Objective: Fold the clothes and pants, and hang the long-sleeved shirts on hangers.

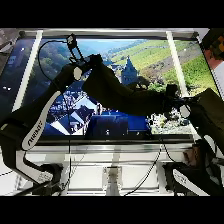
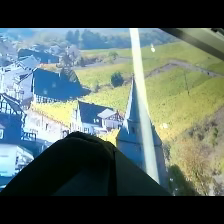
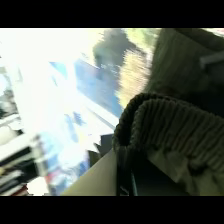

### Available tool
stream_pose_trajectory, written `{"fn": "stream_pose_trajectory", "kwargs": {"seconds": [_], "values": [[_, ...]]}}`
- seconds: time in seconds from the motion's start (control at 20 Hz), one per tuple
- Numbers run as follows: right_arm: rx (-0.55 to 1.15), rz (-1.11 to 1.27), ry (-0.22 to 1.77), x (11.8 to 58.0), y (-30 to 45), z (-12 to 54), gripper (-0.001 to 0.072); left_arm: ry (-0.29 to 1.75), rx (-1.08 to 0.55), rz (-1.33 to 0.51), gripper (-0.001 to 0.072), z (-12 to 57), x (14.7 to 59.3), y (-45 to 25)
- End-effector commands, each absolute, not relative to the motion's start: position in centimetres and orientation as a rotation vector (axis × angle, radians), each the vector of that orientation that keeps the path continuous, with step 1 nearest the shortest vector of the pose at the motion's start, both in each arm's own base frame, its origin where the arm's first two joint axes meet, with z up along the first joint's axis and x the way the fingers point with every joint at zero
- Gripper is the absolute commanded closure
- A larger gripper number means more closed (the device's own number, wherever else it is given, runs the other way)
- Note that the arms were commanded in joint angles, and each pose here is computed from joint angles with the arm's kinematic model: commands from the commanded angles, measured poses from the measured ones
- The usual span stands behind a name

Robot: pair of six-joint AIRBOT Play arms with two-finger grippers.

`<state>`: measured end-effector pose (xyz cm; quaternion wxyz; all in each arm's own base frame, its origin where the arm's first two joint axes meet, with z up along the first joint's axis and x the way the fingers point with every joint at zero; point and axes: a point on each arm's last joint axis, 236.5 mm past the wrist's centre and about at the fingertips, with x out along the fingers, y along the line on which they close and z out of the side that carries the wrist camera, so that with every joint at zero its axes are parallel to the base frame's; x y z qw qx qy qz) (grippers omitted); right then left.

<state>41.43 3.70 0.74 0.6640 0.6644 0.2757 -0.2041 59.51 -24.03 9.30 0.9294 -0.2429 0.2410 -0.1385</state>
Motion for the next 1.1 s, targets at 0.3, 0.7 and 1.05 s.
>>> {"fn": "stream_pose_trajectory", "kwargs": {"seconds": [0.3, 0.7, 1.05], "values": [[1.593, -0.345, 0.413, 45.6, 2.8, 2.7, 0.0693, 0.462, -0.547, -0.262, 0.0706, 8.1, 60.9, -23.6], [1.687, -0.355, 0.302, 46.8, 0.6, 3.5, 0.0692, 0.467, -0.703, -0.215, 0.0706, 5.3, 62.1, -23.7], [1.833, -0.436, 0.281, 46.8, -0.2, 1.9, 0.0692, 0.433, -0.842, -0.198, 0.0706, 6.1, 62.6, -23.6]]}}
